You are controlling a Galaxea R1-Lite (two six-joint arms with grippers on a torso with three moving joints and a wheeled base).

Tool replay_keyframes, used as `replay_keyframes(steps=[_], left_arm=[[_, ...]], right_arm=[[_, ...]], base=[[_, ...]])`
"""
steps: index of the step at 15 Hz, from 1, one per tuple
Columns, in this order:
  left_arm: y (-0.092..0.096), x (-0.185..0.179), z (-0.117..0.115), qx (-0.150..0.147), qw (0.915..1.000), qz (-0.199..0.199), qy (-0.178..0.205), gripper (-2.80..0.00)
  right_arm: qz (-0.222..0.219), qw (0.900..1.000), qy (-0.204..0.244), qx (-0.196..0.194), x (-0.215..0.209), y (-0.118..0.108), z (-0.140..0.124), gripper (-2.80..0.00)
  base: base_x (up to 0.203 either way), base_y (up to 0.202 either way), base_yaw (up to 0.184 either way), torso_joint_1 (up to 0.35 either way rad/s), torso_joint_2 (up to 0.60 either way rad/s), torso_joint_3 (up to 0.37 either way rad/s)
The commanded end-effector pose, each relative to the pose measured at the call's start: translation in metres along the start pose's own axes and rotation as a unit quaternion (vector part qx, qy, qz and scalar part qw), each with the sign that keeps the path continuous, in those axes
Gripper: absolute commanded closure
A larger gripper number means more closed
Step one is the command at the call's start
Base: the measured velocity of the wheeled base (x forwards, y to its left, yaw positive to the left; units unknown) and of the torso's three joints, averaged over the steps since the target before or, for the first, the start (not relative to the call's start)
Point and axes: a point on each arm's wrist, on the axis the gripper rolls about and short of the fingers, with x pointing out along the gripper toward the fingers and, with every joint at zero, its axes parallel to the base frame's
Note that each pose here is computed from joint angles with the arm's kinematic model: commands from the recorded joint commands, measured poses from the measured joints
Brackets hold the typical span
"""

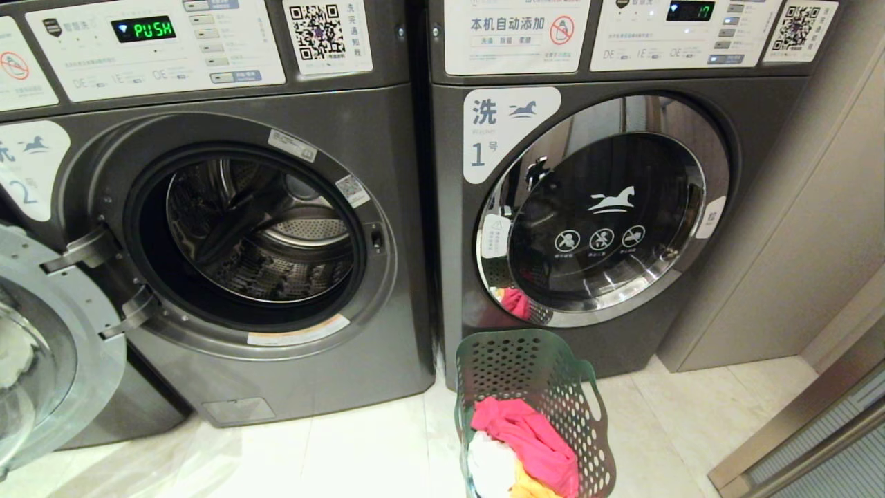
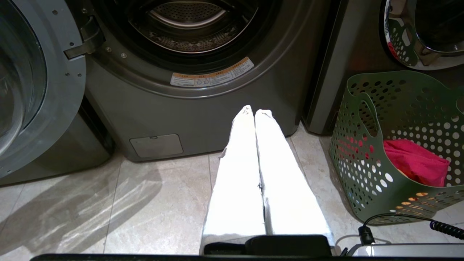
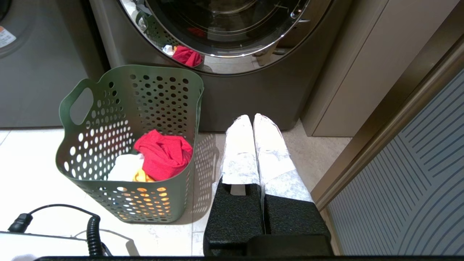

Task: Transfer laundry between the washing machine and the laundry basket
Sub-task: Close the washing machine door with the left hand

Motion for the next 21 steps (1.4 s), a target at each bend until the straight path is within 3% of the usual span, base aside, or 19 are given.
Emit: replay_keyframes(steps=[1,4,11,21], left_arm=[[0.0000,-0.0001,0.0001,-0.001,1.0000,0.000,-0.001,0.00],[0.0000,-0.0001,0.0003,0.000,1.0000,0.001,-0.002,0.00],[0.0000,-0.0001,0.0003,-0.001,1.0000,0.001,-0.002,0.00],[0.0000,-0.0001,0.0003,0.000,1.0000,-0.001,-0.002,0.00]], right_arm=[[0.000,1.000,0.001,0.000,0.0001,0.0000,0.0000,0.00],[0.000,1.000,0.001,0.000,0.0001,0.0000,0.0000,0.00],[0.001,1.000,0.000,-0.001,0.0001,0.0000,0.0001,0.00],[0.000,1.000,0.000,-0.001,0.0001,0.0000,0.0001,0.00]], base=[[0.000,0.000,0.000,0.000,0.00,0.000],[-0.032,0.000,0.001,0.006,0.00,0.001],[-0.185,0.000,0.001,0.002,0.00,0.002],[0.000,0.000,0.000,0.000,0.00,0.000]])
